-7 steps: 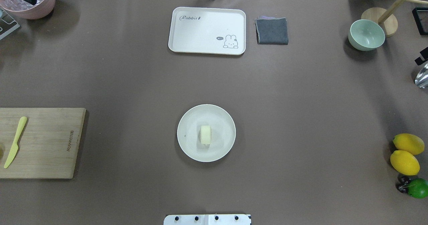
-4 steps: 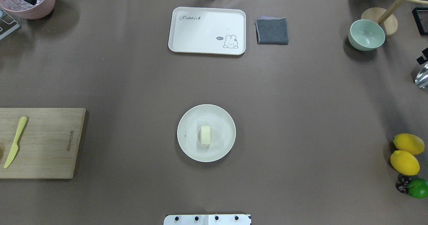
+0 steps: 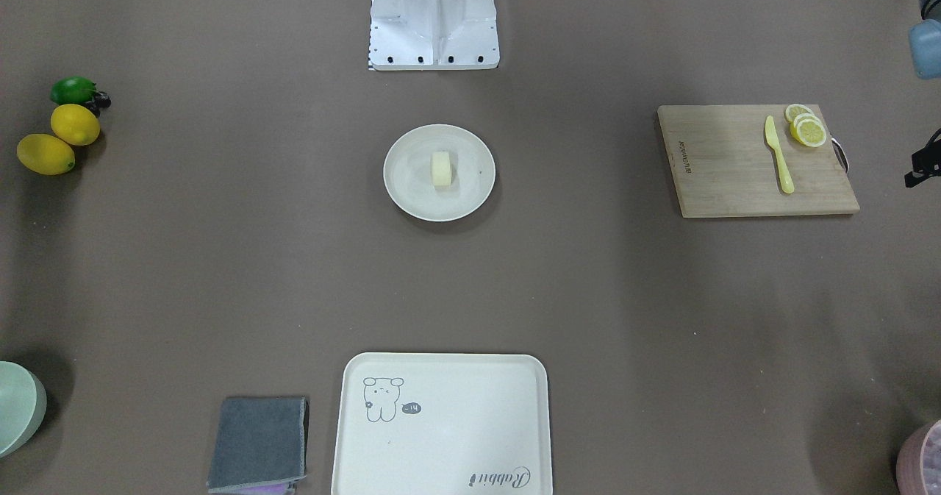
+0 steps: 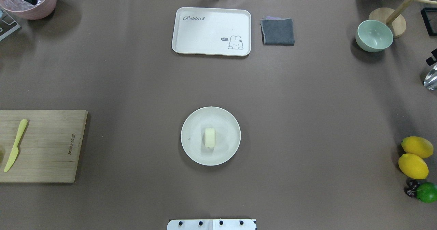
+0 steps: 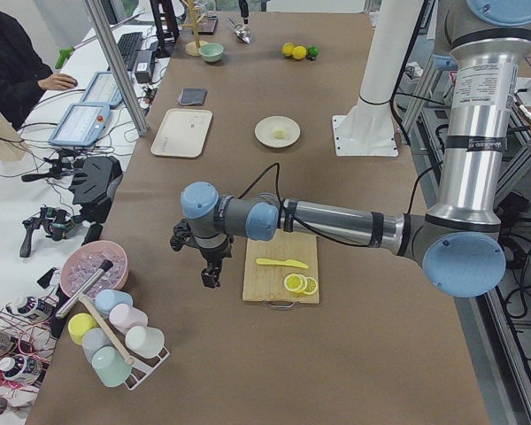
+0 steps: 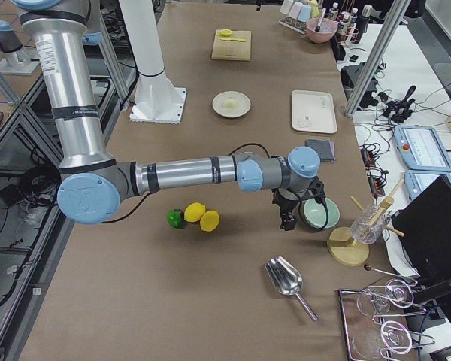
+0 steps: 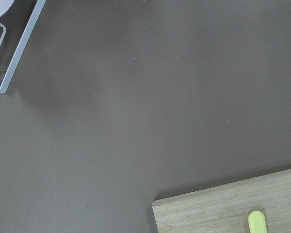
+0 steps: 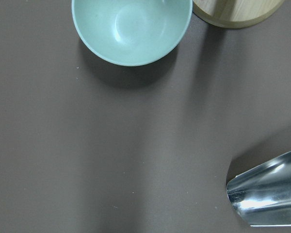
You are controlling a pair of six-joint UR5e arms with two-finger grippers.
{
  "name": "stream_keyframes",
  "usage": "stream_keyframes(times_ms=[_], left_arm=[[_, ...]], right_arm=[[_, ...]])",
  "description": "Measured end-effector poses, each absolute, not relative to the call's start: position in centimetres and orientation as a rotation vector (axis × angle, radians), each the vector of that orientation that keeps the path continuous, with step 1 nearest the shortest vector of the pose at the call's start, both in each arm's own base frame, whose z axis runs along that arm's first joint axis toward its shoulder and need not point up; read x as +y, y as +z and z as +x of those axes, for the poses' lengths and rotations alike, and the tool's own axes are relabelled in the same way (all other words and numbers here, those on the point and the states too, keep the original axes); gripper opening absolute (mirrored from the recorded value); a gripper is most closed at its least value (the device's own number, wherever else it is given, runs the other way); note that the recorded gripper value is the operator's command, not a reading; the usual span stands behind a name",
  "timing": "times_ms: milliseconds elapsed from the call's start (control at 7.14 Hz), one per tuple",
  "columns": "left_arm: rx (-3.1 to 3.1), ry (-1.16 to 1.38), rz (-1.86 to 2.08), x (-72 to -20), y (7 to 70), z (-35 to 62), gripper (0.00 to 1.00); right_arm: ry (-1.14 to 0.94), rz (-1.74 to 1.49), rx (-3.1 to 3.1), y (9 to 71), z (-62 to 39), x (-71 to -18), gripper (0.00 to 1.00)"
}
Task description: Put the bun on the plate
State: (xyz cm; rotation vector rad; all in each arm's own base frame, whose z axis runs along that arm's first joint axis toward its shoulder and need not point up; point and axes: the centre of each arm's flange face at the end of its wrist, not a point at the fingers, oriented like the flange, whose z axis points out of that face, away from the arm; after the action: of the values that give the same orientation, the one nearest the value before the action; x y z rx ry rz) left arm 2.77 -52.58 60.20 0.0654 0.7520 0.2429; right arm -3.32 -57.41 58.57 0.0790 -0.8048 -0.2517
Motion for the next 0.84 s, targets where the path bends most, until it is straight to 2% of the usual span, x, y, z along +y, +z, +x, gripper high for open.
stream_keyframes(times_ms=[840], left_arm=[[0.749,0.249,0.069,-52.57,60.24,2.7,0.98]], right_arm=[[-0.25,0.077,-0.805,58.73,-3.3,-57.28,1.0]])
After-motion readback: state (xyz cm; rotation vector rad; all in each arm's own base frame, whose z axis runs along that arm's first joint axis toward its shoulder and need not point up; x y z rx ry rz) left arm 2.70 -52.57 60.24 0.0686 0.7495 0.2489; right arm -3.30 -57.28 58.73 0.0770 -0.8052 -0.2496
